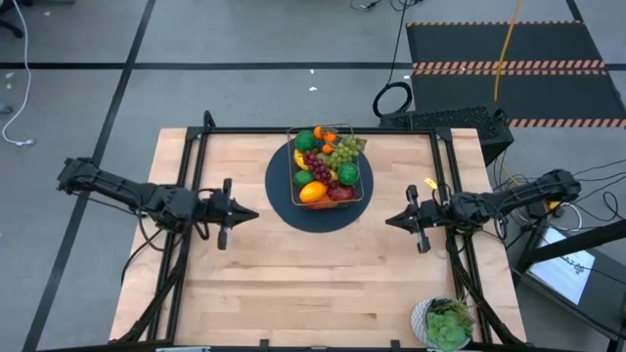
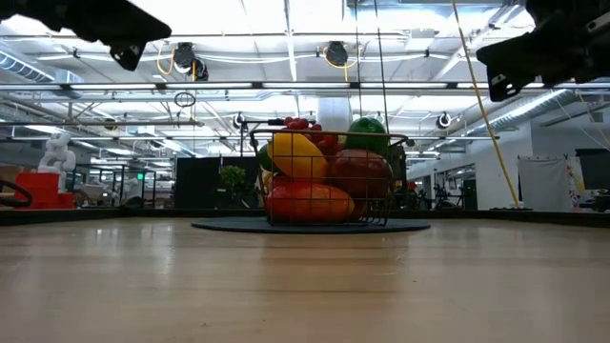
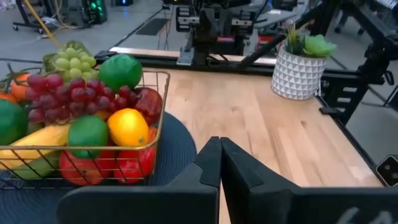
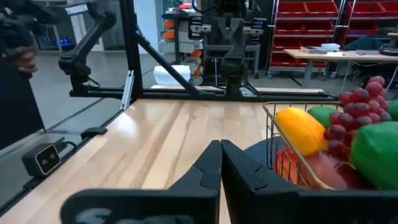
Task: Build produce basket
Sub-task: Return to Home Position
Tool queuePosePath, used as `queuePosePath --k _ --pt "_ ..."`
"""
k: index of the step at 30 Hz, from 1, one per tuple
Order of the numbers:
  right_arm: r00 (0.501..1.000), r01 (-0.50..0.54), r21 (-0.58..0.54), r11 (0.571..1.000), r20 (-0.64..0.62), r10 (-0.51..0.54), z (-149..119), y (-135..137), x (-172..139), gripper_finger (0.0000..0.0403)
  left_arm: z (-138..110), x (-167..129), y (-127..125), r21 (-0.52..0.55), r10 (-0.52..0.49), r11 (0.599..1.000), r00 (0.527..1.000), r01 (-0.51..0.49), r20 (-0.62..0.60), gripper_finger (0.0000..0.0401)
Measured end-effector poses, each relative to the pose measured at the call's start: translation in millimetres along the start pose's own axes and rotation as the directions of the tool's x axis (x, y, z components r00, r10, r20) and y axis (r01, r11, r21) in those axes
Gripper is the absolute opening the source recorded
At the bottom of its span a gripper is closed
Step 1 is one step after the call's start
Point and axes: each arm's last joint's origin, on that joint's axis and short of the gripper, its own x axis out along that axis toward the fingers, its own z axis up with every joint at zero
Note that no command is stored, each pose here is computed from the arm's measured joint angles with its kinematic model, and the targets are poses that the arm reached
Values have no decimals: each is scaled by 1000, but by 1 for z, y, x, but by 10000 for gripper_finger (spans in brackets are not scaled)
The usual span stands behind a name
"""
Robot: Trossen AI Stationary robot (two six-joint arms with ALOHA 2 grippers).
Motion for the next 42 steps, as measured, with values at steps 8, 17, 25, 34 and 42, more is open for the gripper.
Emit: queuePosePath --k 8,17,25,34,42 --pt "998 22 -9 1000 57 -22 -11 -4 -9 0 -23 -7 6 -18 0 1000 998 1 56 3" --pt "984 92 -17 996 156 -88 -4 -14 -17 0 -34 -7 8 -34 0 999 998 2 58 5" --pt "964 118 -65 991 248 -98 3 -18 -27 0 -33 -7 8 -41 -1 999 998 4 67 5" --pt "976 146 -70 987 172 -133 -6 -19 -28 0 -29 -8 8 -26 -5 1000 994 8 105 2" --pt "987 149 -46 988 68 -146 -16 -21 -27 0 -29 -8 8 2 -5 1000 994 4 105 4"
